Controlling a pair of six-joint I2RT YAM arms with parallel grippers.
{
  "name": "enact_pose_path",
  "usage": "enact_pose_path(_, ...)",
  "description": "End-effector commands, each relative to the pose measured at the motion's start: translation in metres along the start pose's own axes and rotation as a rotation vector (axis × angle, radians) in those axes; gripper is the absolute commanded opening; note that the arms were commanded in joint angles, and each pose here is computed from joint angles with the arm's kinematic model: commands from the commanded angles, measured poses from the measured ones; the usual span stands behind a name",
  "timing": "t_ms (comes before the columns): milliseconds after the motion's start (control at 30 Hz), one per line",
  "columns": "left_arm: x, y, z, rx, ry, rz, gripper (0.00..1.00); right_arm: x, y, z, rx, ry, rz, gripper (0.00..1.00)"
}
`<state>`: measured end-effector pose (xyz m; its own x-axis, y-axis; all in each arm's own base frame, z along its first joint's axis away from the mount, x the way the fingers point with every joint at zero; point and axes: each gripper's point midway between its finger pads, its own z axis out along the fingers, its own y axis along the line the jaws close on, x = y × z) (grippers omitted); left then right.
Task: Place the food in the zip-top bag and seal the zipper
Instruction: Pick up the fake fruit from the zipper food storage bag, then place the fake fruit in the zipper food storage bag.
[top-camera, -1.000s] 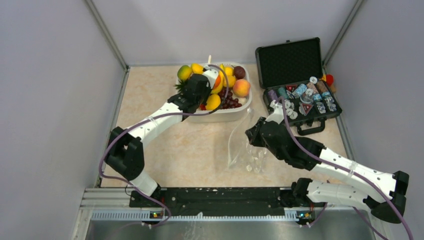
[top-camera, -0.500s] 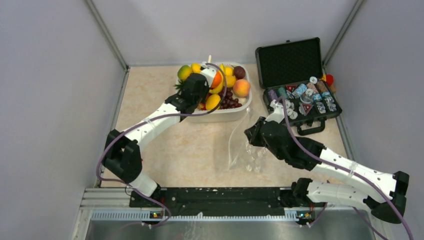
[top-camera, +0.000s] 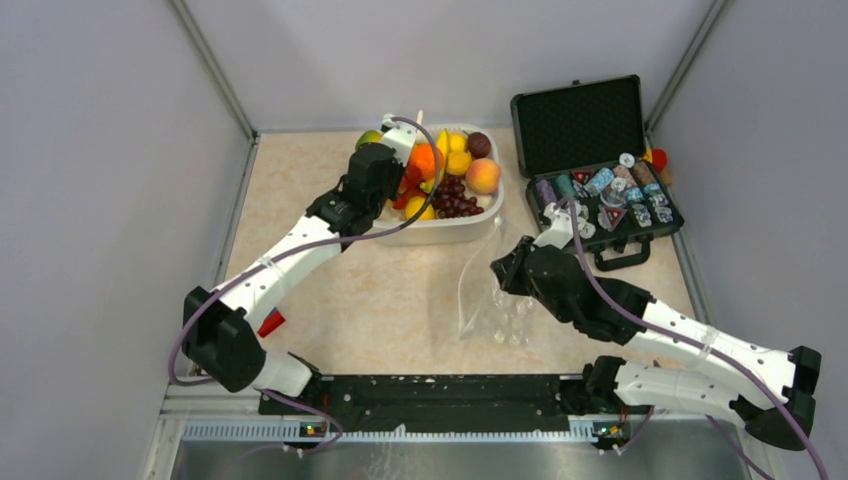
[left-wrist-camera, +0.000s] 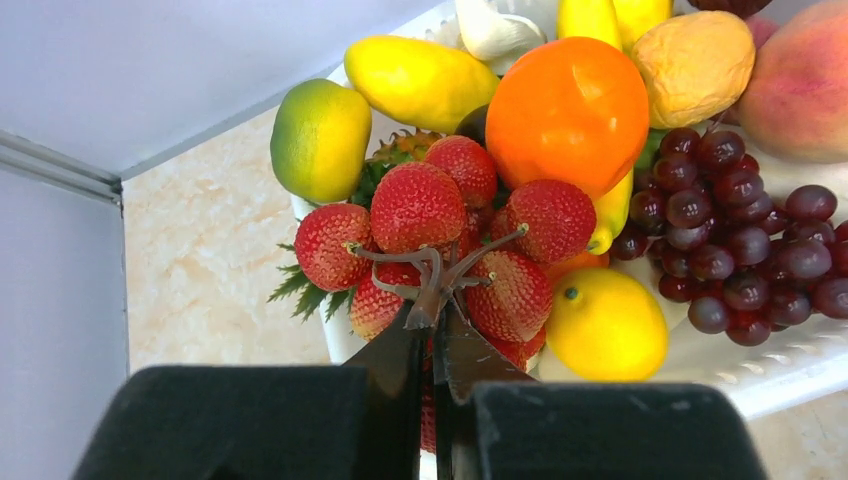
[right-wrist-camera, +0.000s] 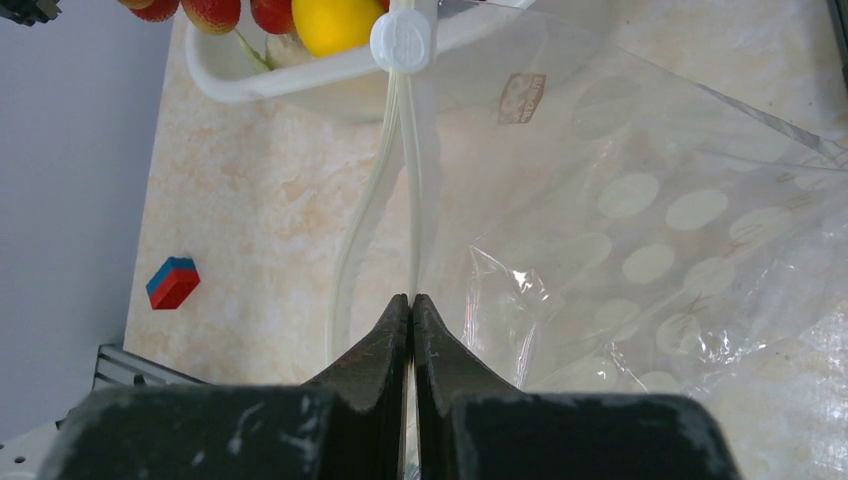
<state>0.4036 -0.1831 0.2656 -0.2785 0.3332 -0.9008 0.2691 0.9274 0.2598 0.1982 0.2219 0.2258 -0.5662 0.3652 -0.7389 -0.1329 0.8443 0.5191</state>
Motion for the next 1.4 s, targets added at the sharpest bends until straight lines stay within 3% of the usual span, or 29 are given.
enact_pose_path(0,-0.022,0.016,-0.015,-0.043,-0.058,-0.009,0.0,-0.01,0.004,-0.001,-0.018,-0.036,0.024,0.0)
enact_pose_path(667,-0.057,0.027,-0.062,0.001,-0.174,-0.092,0.0,-0.009,0.004,0.001,-0.013,-0.034,0.018,0.0)
enact_pose_path(833,-0.077,0.014,-0.09,0.131,-0.241,-0.166,0.0,-0.009,0.004,0.004,-0.002,-0.036,0.015,0.0)
enact_pose_path(1033,-0.096,-0.032,-0.144,0.482,-0.352,-0.212,0.0,-0.01,0.008,0.015,0.014,-0.044,0.019,0.0)
enact_pose_path(1233,-0.096,-0.031,-0.163,0.513,-0.368,-0.254,0.0,-0.01,0.012,0.028,0.012,-0.038,0.035,0.0)
enact_pose_path(1367,-0.091,-0.048,-0.182,0.638,-0.367,-0.258,0.0,-0.014,0.016,0.031,-0.015,-0.042,0.07,0.0)
